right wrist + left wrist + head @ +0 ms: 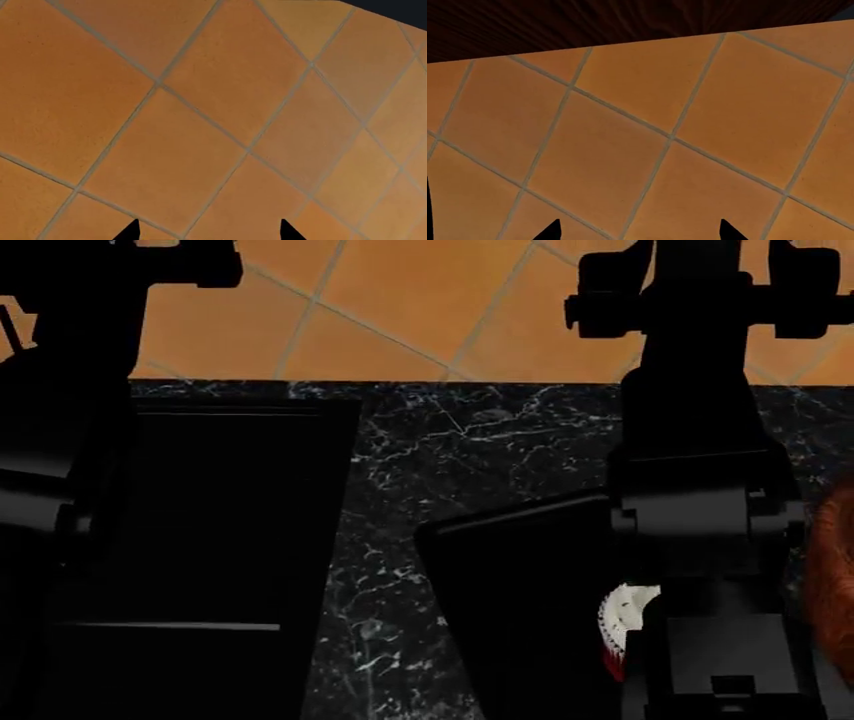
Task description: Move the fresh-baked cupcake off the tray onto the counter, and place the bowl used for mixing into the sink.
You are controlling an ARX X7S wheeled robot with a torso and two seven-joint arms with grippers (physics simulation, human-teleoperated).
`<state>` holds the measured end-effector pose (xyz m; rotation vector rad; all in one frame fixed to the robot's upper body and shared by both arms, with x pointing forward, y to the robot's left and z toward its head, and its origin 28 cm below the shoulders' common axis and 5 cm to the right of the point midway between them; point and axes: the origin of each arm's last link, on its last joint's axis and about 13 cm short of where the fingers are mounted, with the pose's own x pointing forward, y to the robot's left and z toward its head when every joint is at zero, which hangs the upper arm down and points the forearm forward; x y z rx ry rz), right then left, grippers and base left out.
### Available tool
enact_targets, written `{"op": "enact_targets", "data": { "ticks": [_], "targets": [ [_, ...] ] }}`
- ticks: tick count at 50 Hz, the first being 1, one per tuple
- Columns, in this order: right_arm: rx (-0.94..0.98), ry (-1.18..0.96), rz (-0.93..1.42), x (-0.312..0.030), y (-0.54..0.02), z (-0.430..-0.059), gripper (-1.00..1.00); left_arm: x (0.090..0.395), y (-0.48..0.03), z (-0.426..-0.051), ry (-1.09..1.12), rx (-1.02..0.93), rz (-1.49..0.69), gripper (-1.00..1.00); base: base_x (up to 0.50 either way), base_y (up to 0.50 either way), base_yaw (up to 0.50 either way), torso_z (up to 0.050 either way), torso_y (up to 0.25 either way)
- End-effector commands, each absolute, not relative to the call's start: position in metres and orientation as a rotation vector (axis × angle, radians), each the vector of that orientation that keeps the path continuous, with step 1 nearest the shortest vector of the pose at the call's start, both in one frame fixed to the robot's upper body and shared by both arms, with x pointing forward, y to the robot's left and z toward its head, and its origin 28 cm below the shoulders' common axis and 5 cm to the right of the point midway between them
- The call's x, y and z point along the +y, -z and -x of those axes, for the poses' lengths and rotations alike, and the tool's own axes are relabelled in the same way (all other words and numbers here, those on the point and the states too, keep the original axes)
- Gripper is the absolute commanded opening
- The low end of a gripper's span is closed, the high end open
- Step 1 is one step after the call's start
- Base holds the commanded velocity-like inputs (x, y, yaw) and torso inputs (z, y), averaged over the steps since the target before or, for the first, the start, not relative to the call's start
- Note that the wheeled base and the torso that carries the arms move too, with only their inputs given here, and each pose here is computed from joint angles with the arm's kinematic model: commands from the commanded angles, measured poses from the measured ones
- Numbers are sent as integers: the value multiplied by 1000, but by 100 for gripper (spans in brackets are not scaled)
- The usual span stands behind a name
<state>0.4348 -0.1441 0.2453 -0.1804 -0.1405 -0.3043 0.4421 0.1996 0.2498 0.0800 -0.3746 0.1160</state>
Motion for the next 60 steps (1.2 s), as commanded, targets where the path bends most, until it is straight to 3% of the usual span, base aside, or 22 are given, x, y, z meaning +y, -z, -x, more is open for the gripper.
{"op": "enact_targets", "data": {
  "ticks": [1, 21, 22, 23, 51, 52, 53, 54, 60],
  "targets": [
    [-134, 313, 181, -146, -244, -434, 100, 198, -248, -442, -110, -371, -81, 100, 0, 0, 0, 0, 0],
    [-131, 314, 184, -146, -251, -434, 100, 195, -252, -443, -127, -329, -40, 100, 0, 0, 0, 0, 0],
    [-131, 313, 183, -146, -251, -434, 100, 195, -251, -442, -93, -215, 172, 100, 0, 0, 0, 0, 0],
    [-131, 315, 190, -146, -251, -434, 100, 194, -255, -443, -147, -290, 12, 100, 0, 0, 0, 0, 0],
    [-125, 323, 188, -146, -251, -433, 100, 197, -256, -443, -112, -326, 26, 100, 0, 0, 0, 0, 0],
    [222, -1, 94, -126, -285, -431, 100, 186, -255, -438, -47, -290, -90, 100, 0, 0, 0, 0, 0],
    [67, 205, 182, -150, -260, -432, 100, 194, -261, -442, -110, -344, -32, 100, 0, 0, 0, 0, 0],
    [-82, 330, 188, -147, -248, -433, 100, 197, -255, -443, -121, -311, -35, 100, 0, 0, 0, 0, 0],
    [-98, 279, 225, -142, -246, -421, 100, 198, -252, -443, -141, -291, -63, 100, 0, 0, 0, 0, 0]
  ]
}}
